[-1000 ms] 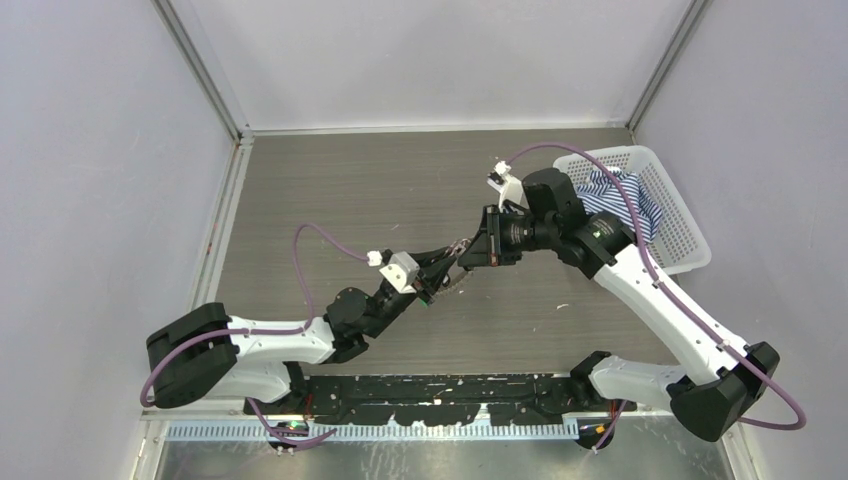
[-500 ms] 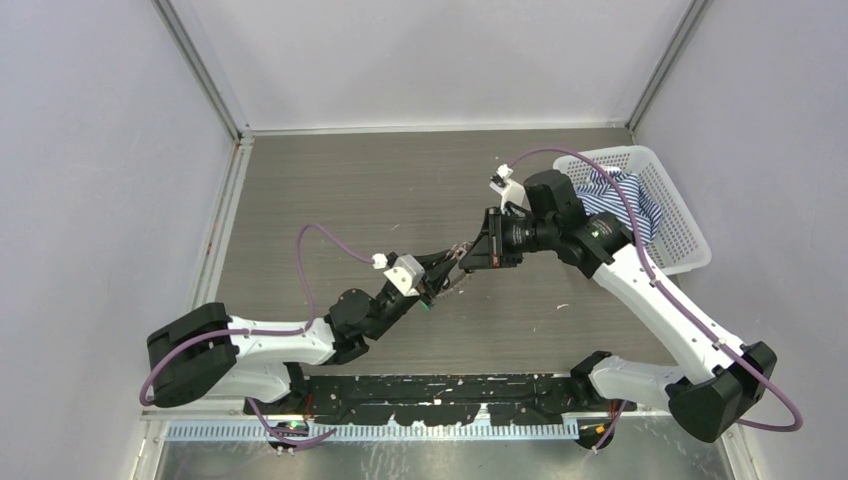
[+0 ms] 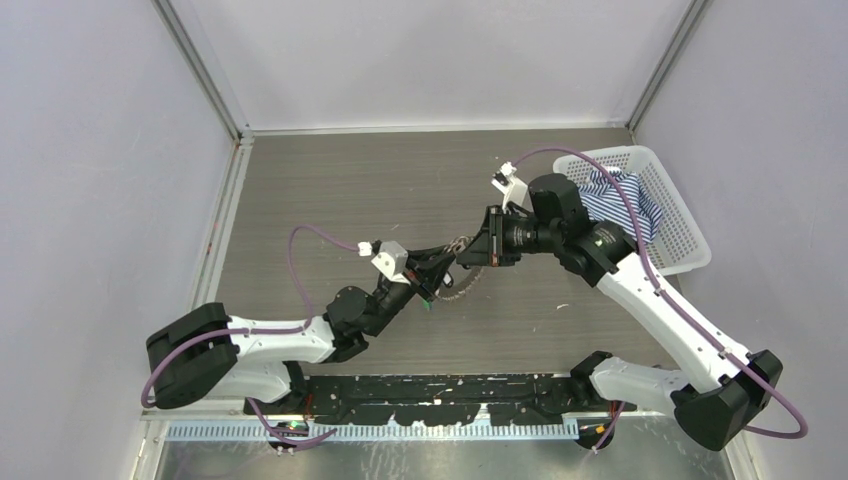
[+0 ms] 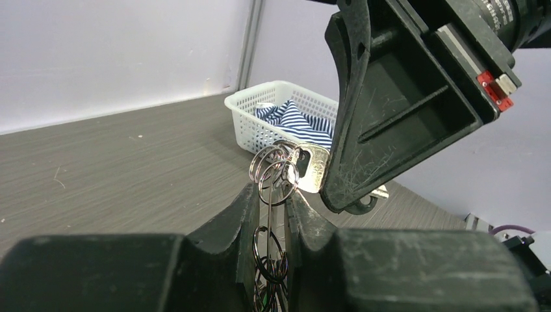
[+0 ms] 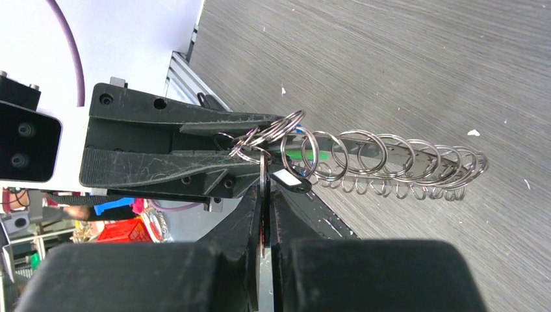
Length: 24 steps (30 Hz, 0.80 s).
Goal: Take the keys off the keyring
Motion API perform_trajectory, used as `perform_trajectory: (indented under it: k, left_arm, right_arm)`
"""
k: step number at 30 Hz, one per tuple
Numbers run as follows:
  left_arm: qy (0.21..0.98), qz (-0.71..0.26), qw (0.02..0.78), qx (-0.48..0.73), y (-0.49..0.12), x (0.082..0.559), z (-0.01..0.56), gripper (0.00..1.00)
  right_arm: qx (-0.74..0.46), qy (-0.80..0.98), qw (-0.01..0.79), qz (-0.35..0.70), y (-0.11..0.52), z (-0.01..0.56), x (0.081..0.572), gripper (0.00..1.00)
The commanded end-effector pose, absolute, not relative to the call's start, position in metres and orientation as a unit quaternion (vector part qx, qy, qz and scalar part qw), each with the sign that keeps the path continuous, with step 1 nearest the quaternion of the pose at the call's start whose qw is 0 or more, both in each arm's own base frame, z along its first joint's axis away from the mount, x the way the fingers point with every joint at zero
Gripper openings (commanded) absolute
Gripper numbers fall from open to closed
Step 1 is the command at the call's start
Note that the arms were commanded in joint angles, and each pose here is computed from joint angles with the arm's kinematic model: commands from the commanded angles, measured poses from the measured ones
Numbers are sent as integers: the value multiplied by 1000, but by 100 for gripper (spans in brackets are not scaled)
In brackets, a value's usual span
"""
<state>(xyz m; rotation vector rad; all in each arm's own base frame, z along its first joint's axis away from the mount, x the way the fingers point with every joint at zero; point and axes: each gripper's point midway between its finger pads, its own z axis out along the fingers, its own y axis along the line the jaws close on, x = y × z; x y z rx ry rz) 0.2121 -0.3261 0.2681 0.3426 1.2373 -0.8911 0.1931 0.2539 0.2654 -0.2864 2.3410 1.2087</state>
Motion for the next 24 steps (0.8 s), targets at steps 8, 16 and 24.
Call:
perform_trajectory:
  k: [8,16,24]
  left_arm:
    - [454,-486,746,13,-289,224,359,0]
    - [474,-462,750,18,-286,231,367,0]
    - [529,-405,732,144,-306,224,318,0]
  right_arm:
    - [-158,868,291,369,262,247,185,1]
    - [-217,855,301,361,283,247,166,1]
    - [-151,851,347,364,260,278,210,1]
